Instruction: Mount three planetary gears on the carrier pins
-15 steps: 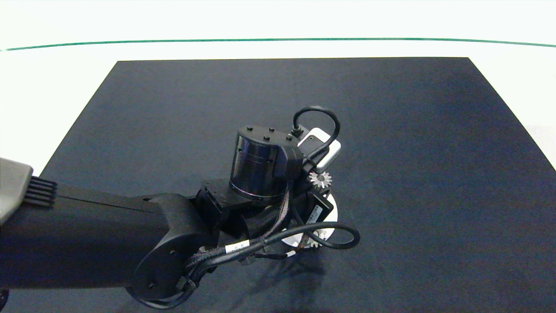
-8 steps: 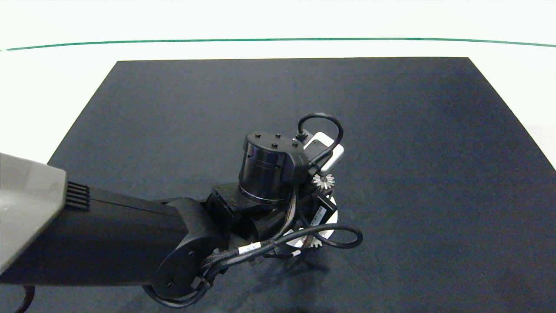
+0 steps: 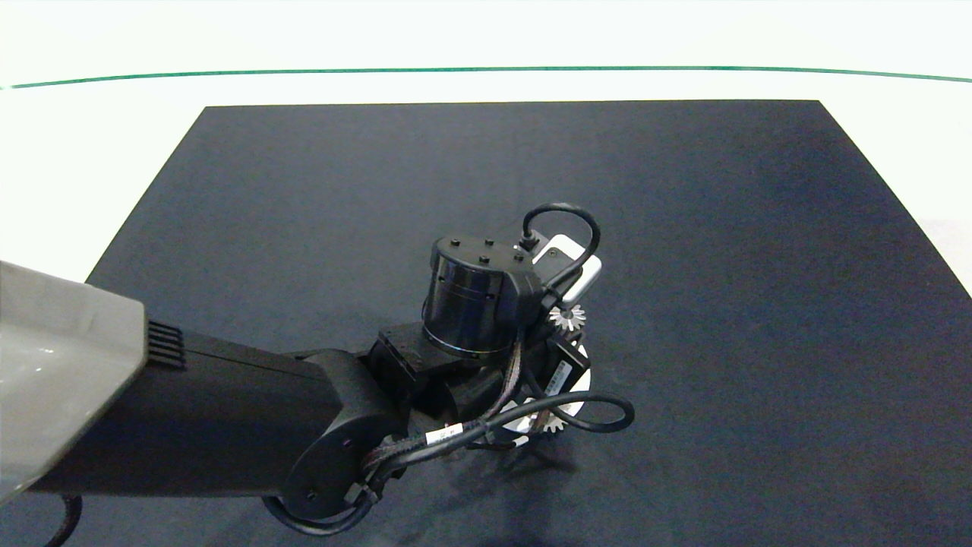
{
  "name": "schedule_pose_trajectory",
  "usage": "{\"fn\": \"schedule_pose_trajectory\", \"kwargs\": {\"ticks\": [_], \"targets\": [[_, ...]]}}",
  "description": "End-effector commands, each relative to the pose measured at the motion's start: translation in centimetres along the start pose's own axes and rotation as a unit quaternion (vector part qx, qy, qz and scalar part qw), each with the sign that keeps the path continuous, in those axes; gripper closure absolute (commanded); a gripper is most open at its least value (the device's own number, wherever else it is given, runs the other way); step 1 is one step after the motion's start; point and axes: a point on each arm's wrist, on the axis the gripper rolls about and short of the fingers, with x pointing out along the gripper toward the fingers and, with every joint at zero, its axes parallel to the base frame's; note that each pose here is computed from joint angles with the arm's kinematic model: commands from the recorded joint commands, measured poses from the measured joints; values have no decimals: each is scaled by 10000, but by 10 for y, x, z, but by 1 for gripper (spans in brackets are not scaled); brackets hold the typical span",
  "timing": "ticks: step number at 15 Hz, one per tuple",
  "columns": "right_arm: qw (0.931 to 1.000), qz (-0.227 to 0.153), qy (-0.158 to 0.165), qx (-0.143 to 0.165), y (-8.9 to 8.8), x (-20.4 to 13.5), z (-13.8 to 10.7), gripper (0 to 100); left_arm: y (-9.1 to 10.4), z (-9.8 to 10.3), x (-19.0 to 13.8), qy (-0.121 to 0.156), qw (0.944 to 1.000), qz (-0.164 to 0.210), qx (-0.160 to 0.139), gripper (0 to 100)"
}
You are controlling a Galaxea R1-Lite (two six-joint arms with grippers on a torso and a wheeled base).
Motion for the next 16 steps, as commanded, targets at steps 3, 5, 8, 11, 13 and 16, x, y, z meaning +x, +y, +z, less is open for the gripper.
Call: {"fn": "schedule_pose_trajectory", "kwargs": {"ticks": [3,5,8,11,13,16], "targets": [[10000,-12,-6,-6,-1,-1,1,0,1,-1,2,-3,10000,28,0,96],[10000,-12,-6,-6,-1,-1,1,0,3,-2,2,18,10000,45,-3,96],[10000,-12,-6,-6,-1,-1,1,0,2,-3,3,40,10000,39,3,96],[10000,-13,-13,-3,-1,-1,1,0,0,-5,3,64,10000,17,14,96],[10000,-13,-13,-3,-1,-1,1,0,1,-4,3,42,10000,23,8,96],[10000,-13,-13,-3,-1,-1,1,0,2,-2,3,16,10000,38,-1,96]]}}
